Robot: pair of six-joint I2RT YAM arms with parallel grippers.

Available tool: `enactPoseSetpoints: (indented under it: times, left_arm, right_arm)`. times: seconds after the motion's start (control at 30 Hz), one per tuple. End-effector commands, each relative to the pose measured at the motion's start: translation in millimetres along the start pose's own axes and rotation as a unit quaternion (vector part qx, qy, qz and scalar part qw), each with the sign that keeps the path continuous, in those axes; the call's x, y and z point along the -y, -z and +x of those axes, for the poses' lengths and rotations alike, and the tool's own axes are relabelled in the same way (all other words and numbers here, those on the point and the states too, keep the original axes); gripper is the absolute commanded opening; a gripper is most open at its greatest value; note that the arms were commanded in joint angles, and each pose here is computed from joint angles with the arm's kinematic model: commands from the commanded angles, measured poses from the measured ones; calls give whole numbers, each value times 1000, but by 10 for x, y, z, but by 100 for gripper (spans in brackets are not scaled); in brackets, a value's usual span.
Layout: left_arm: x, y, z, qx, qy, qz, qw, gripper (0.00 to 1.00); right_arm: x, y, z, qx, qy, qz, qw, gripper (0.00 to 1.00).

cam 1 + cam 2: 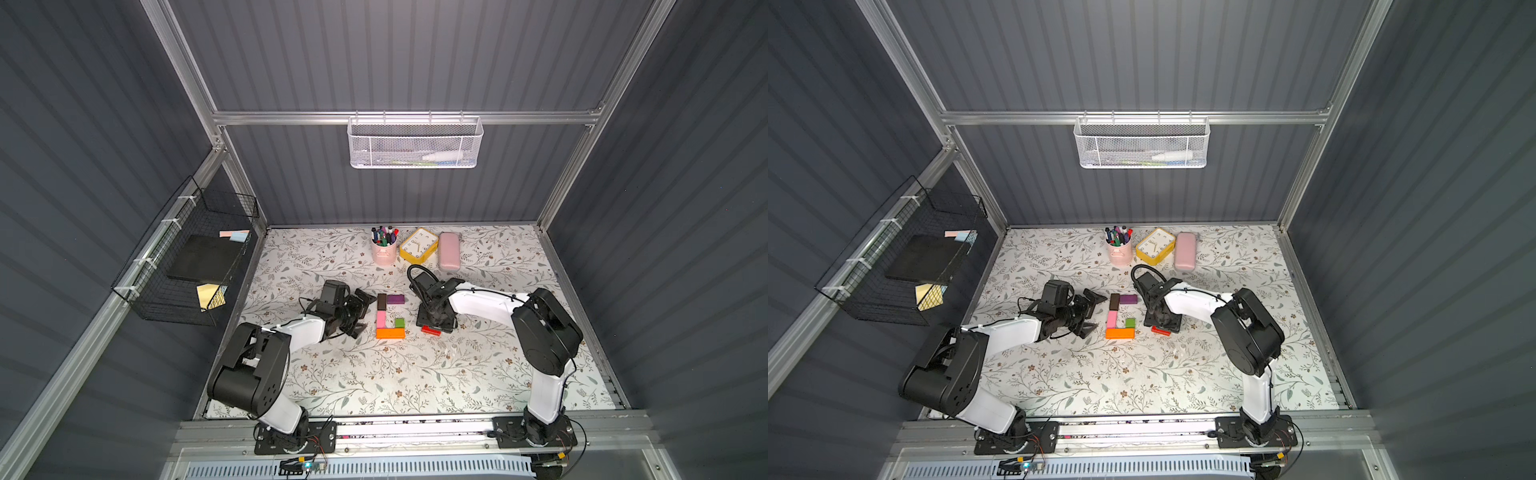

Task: Assemble the number 6 with building blocks
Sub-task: Pick up the building block from the center of the board.

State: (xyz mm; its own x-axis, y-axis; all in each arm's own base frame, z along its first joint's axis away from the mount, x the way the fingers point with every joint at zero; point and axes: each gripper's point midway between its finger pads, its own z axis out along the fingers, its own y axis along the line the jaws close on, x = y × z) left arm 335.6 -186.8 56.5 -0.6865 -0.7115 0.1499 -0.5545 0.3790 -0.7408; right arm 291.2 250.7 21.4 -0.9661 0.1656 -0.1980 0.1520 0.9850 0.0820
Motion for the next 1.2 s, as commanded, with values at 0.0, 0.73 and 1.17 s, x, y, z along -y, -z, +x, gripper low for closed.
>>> enactPoseSetpoints:
  times: [0.0,0.73,1.17]
  left_arm:
    - [-359,-42,-17,2,19,-58,998,99]
    - [-352,-44,-25,0,17,-60,998,99]
    - [-352,-21,-61,3,23,-58,998,99]
  right_arm:
    - [68,-49,29,-5,-4,14,1000,64]
    - [-137,127,-243,28,16,0,999,62]
    - [-572,207,-551,35,69,-30,997,62]
